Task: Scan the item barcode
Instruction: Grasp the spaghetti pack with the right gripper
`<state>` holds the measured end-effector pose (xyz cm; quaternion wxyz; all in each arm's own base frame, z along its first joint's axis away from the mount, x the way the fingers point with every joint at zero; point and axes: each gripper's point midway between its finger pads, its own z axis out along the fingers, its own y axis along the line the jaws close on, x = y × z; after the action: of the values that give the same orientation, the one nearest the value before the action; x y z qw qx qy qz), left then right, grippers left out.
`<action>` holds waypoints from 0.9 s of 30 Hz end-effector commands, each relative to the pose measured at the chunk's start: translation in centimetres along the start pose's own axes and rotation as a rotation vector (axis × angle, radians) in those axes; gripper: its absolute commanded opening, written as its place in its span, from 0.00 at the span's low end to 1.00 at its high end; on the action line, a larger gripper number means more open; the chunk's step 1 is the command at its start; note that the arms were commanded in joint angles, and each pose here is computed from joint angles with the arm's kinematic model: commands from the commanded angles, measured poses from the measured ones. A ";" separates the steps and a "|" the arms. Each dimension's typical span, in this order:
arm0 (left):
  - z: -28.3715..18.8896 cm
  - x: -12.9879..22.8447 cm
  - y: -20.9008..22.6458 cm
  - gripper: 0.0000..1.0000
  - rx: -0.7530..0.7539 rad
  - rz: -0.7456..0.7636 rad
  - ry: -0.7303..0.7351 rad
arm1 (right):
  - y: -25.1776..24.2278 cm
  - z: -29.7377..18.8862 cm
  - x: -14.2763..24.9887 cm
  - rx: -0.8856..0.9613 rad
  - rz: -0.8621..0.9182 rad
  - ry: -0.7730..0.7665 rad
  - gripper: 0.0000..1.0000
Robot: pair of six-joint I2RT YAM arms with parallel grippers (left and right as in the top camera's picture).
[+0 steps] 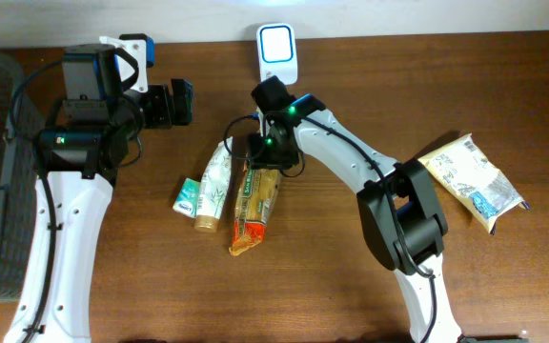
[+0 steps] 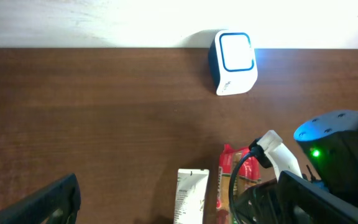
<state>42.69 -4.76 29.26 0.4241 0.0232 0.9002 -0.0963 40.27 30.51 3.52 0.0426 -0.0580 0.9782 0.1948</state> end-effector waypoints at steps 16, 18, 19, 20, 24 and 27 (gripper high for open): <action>-0.2 -0.2 -0.1 0.99 0.001 -0.004 -0.007 | -2.2 -2.4 3.3 0.066 0.000 0.131 0.96; -0.2 -0.3 -0.1 0.99 0.001 -0.004 -0.008 | -3.2 -0.2 4.0 0.057 0.003 0.130 0.89; -0.2 -0.2 -0.1 0.99 0.001 -0.004 -0.007 | -4.0 0.7 4.7 0.066 0.008 0.139 0.79; -0.2 -0.2 -0.1 0.99 0.001 -0.004 -0.007 | -4.3 1.0 5.0 0.070 0.012 0.147 0.70; -0.2 -0.3 -0.1 0.99 0.001 -0.004 -0.008 | -4.8 0.0 4.3 0.070 0.031 0.135 0.06; -0.2 -0.2 -0.1 0.99 0.001 -0.004 -0.007 | -5.5 -4.5 2.9 0.088 0.034 0.131 0.04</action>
<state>42.71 -4.76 29.25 0.4241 0.0232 0.9002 -0.0963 35.76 24.69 2.71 -0.0524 -0.0489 0.9863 0.1483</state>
